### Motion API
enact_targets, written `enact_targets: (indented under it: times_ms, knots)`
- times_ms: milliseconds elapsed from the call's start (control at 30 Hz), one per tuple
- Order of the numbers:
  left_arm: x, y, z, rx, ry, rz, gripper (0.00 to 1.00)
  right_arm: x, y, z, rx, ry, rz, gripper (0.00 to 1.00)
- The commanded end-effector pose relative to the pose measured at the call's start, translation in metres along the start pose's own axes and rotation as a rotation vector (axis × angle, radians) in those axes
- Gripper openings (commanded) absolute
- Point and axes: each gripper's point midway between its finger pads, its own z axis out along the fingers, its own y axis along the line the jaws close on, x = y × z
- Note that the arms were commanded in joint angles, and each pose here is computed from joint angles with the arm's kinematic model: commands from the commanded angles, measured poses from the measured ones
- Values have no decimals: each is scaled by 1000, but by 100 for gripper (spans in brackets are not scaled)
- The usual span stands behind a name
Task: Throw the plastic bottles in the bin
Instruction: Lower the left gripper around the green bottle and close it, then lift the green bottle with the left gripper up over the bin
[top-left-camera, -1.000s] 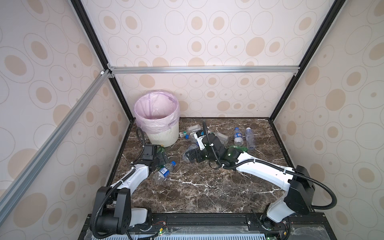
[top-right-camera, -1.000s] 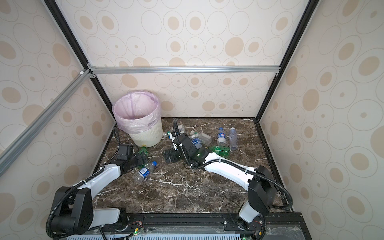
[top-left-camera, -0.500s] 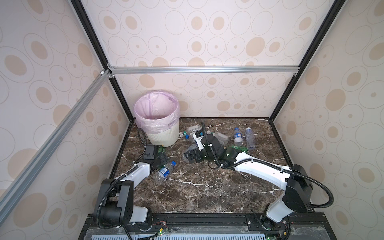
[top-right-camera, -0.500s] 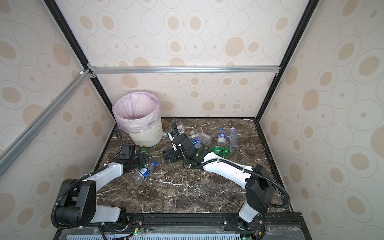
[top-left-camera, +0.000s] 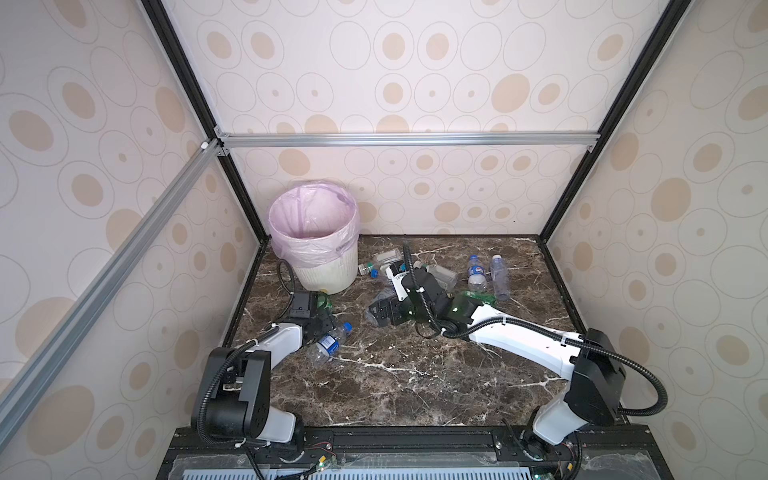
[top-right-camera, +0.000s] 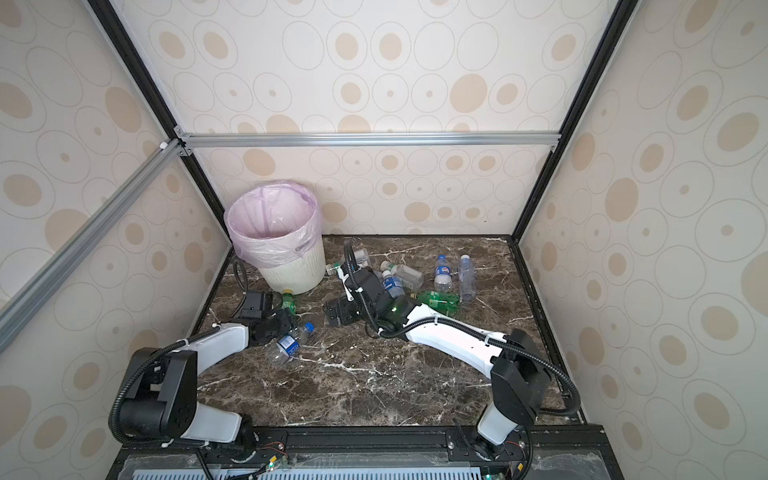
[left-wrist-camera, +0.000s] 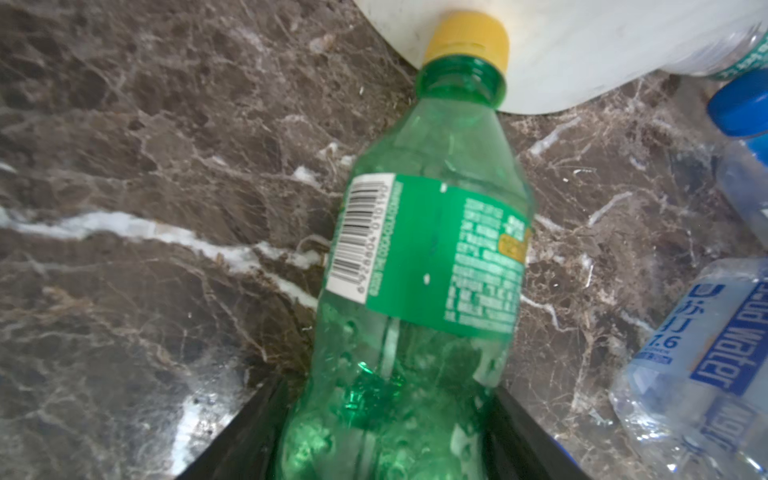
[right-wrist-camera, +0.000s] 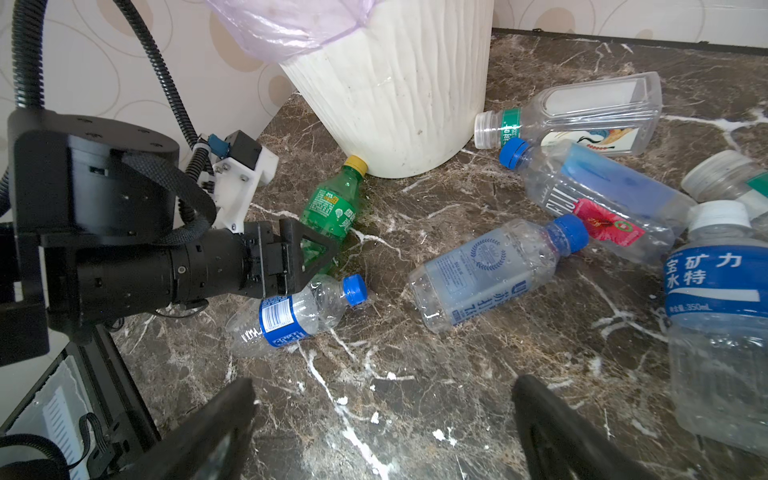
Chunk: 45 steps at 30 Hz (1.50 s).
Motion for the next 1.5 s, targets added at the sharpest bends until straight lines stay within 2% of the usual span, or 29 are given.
enact_targets:
  times_ms: [0,367,733,1000,1200,1467]
  knots:
    - [-1,3,-1,-7,-7,-19,65,0,3,5,-8,0,6,100]
    - [-2,4,-5,-5,-9,-22,54,-1,4,3,-8,-3,8,100]
    - [-22,8,-24,5,-67,-45,52,-8,6,-3,-13,-20,1,100]
    - [-36,12,-40,19,-105,-68,51,-25,23,-12,-91,-74,-10,100]
    - [-53,9,-66,41,-171,-81,51,-36,31,-12,-122,-93,-12,100]
    - [-98,-3,-126,53,-329,-79,52,-54,44,-12,-135,-105,-59,100]
